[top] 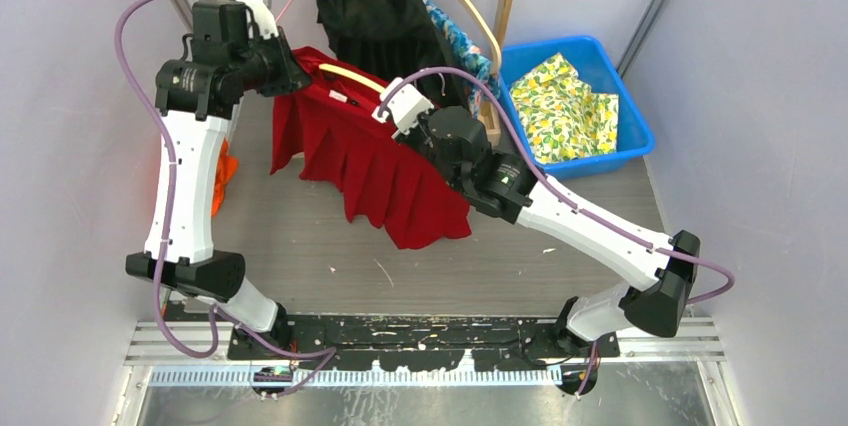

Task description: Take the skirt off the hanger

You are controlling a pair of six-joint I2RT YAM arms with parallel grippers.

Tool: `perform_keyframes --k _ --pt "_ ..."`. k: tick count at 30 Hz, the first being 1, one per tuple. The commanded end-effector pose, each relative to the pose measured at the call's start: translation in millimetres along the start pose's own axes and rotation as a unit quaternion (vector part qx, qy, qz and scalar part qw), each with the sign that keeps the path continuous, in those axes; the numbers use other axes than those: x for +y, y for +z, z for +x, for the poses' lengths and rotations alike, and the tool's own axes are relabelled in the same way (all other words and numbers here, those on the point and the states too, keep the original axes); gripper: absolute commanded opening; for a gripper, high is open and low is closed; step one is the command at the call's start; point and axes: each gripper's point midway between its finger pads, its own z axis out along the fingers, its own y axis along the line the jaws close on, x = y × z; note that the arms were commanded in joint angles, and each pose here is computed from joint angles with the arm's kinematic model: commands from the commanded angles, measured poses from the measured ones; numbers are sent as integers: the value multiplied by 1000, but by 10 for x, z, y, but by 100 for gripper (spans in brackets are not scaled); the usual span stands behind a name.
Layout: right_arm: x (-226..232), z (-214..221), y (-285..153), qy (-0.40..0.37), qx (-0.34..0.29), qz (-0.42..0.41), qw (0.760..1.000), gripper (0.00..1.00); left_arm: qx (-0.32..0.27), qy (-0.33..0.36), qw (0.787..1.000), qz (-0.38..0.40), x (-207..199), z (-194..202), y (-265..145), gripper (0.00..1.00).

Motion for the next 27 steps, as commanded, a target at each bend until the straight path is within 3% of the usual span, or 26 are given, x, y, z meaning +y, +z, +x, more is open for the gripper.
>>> perform_keyframes --k 1,13,22,27 --pt "-531 643 -581 -117 141 42 982 1 -194 1 958 -209 1166 -1036 -266 0" --pt "-860 499 -847 -95 121 96 983 1 -153 -16 960 -233 1822 -907 121 0" --pt "-971 -43 -549 -46 39 143 988 1 -138 -38 976 -165 1534 -794 231 0" --pt "-1026 -464 -179 -34 -11 179 983 1 -114 -31 985 -127 1141 -609 207 0"
